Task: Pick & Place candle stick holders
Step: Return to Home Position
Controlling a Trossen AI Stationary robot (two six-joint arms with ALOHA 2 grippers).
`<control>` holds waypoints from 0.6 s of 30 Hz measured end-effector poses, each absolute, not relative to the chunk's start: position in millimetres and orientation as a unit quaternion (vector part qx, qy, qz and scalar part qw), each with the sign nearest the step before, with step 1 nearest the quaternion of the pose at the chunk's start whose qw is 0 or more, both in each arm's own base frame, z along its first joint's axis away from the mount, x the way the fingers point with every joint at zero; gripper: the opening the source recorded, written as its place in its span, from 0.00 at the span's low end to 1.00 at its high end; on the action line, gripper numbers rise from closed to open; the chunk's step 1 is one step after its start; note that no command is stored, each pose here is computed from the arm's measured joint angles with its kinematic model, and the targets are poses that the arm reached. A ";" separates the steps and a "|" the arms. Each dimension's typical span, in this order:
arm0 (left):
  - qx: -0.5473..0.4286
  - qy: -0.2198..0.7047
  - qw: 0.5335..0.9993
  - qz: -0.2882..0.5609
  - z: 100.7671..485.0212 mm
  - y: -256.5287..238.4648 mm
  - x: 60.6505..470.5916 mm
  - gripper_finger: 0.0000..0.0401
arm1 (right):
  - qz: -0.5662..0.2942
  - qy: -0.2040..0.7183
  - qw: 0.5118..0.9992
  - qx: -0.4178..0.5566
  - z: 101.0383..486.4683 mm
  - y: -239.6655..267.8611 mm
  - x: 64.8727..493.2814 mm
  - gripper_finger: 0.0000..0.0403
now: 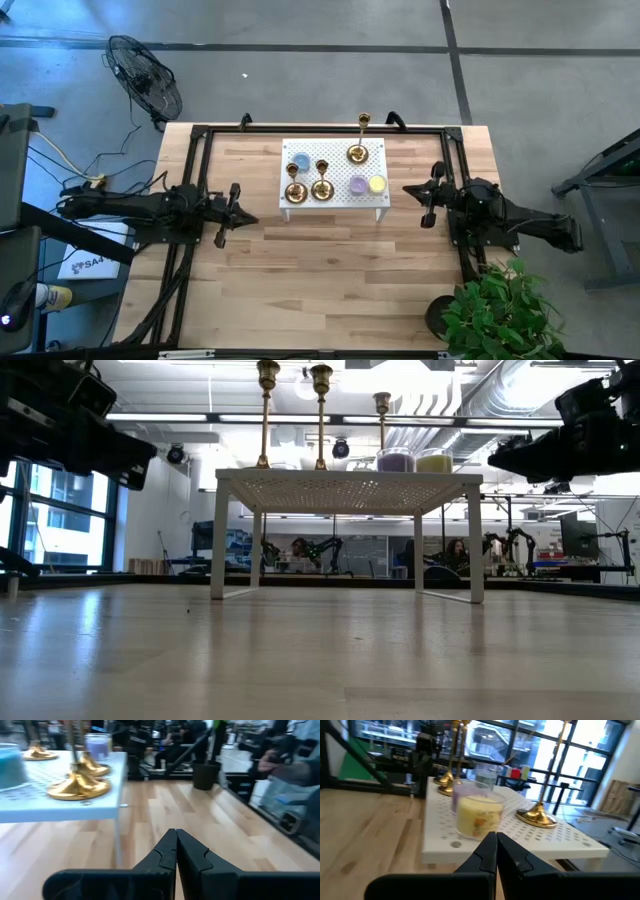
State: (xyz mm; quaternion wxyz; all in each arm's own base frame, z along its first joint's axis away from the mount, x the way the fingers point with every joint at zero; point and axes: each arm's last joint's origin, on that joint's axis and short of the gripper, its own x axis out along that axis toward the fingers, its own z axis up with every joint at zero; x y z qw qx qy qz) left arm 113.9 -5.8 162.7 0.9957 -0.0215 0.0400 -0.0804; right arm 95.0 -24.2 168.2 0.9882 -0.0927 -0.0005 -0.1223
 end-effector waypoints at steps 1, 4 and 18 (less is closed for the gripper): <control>-0.019 0.039 0.996 -0.071 162.7 -4.4 114.0 0.00 | -0.127 0.000 0.988 -0.093 168.2 -24.8 94.8 0.00; -0.018 0.037 0.999 -0.034 163.0 0.2 114.2 0.00 | -0.139 0.002 0.986 -0.092 168.2 -26.9 94.2 0.00; -0.018 0.043 0.999 -0.006 161.8 3.5 114.1 0.00 | -0.161 -0.003 0.986 -0.039 167.7 -30.2 93.2 0.00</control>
